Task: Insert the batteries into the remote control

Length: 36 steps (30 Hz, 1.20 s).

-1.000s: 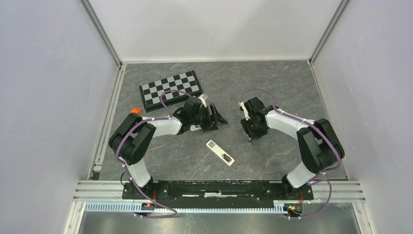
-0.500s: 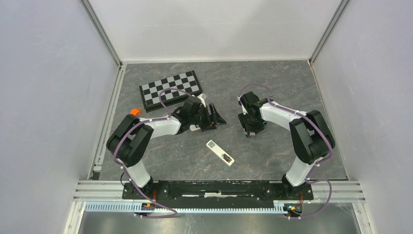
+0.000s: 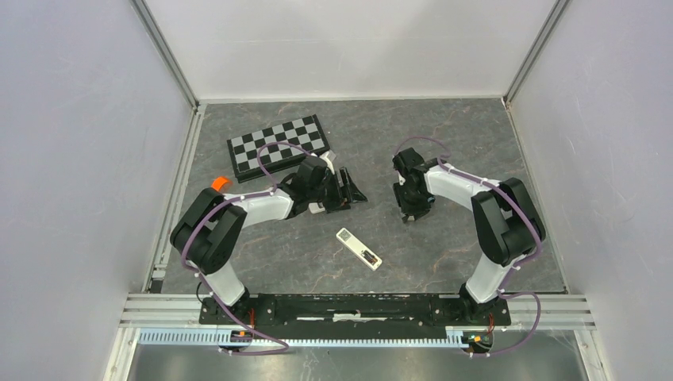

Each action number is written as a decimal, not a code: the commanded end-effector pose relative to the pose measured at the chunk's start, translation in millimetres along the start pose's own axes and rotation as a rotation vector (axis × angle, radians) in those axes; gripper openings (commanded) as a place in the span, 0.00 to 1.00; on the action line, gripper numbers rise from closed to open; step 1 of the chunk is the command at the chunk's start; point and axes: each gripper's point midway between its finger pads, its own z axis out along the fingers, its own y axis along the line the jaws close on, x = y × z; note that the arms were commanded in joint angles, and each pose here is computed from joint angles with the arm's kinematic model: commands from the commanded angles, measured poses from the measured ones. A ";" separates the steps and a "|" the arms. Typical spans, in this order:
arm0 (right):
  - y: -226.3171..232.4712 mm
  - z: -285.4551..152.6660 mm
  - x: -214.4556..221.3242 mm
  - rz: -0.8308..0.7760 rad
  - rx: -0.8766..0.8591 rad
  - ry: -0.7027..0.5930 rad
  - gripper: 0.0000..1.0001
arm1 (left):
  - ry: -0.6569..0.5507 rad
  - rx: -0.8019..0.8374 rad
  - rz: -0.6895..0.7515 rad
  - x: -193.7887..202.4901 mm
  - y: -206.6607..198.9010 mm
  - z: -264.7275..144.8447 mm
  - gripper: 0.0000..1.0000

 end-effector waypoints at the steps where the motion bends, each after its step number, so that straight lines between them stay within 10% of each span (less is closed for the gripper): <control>1: -24.9 22.1 31.9 0.036 0.101 0.107 0.39 | -0.046 0.046 0.068 -15.2 -19.8 -7.1 0.75; 36: 44.2 -33.6 -3.6 -0.119 -0.365 -0.159 0.30 | 0.140 0.167 -0.058 21.5 -46.4 53.5 0.75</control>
